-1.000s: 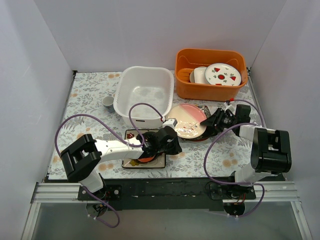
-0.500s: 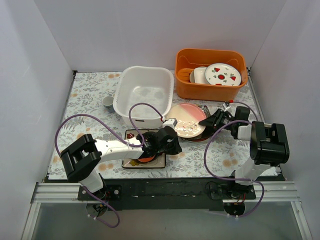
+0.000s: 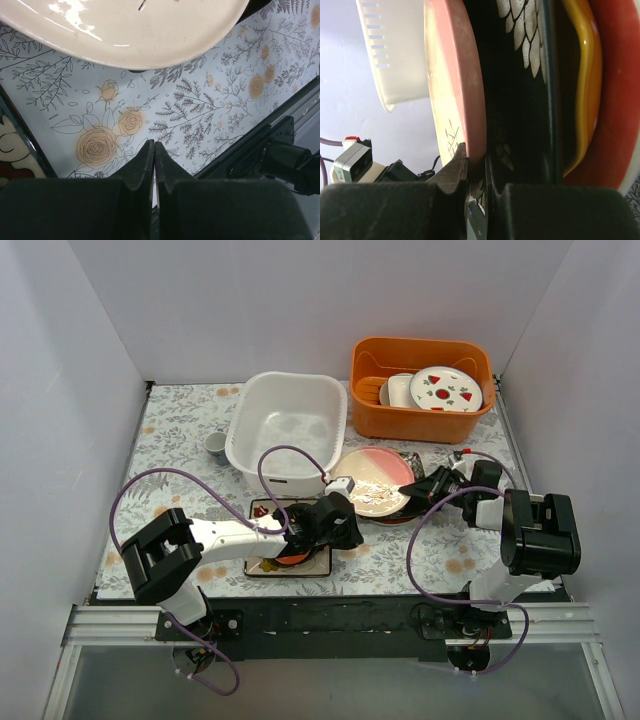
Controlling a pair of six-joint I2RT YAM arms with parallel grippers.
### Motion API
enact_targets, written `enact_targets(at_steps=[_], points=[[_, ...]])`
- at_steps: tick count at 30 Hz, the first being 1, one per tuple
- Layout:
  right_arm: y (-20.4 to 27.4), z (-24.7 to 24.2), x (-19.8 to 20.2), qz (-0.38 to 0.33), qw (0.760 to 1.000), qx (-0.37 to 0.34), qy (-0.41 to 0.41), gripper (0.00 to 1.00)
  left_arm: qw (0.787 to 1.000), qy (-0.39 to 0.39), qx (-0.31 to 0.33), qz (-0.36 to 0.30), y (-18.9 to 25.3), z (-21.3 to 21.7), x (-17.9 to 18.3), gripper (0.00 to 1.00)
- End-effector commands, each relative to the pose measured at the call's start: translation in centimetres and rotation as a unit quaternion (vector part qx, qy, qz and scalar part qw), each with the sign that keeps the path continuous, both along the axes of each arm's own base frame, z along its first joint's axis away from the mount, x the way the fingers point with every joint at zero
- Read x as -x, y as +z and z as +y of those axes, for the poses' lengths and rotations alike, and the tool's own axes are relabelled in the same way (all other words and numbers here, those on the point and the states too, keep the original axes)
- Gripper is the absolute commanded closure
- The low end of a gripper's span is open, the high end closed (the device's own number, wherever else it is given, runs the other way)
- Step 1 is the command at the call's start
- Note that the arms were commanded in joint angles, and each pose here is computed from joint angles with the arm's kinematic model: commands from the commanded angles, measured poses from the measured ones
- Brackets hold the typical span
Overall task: Place the plates into the plastic bin on the countertop
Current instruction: Pick up the plate at the center of the board.
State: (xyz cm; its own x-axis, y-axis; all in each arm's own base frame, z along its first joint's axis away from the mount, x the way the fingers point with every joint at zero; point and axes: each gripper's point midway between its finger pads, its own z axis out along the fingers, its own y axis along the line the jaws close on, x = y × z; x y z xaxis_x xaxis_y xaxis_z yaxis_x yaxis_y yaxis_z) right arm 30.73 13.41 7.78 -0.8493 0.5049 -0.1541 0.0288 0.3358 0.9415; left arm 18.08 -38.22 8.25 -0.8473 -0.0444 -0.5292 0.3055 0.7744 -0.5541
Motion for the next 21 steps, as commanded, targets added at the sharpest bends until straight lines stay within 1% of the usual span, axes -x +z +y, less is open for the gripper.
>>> enact_targets(at_steps=[1,3,4,6,7,10,11,13,14,21], points=[[1.6,-0.4,-0.1,-0.053,0.998,0.029,0.003,0.99,0.999,0.003,0.021,-0.027,2.7,0.0,-0.5,0.98],[2.0,-0.8,-0.3,-0.057,0.998,0.039,-0.003,0.99,0.999,0.003,0.022,-0.03,2.8,0.0,-0.6,0.93],[2.5,-0.9,-0.3,-0.065,0.997,0.041,-0.006,0.99,0.999,0.002,0.023,-0.032,3.1,-0.1,-0.6,0.87],[3.0,-1.2,-0.5,-0.069,0.997,0.045,-0.013,0.99,0.999,0.001,0.026,-0.034,3.3,-0.1,-0.6,0.81],[3.5,-1.4,-0.5,-0.075,0.996,0.046,-0.015,0.99,0.999,0.003,0.027,-0.037,3.5,0.0,-0.7,0.72],[4.5,-1.8,-0.6,-0.086,0.995,0.048,-0.022,0.99,0.999,0.004,0.03,-0.045,4.1,0.1,-0.8,0.6],[4.8,-1.9,-0.6,-0.088,0.995,0.046,-0.023,0.99,0.998,0.005,0.032,-0.048,4.3,0.1,-0.9,0.54],[5.5,-2.2,-0.6,-0.096,0.994,0.042,-0.028,0.99,0.998,0.006,0.034,-0.053,4.6,0.2,-1.0,0.46],[5.7,-2.1,-0.5,-0.099,0.994,0.038,-0.026,0.99,0.998,0.008,0.038,-0.056,5.1,0.2,-1.0,0.39],[8.2,-2.4,-0.2,-0.132,0.991,0.017,-0.025,0.99,0.996,0.019,0.052,-0.072,6.9,0.3,-1.5,0.2]])
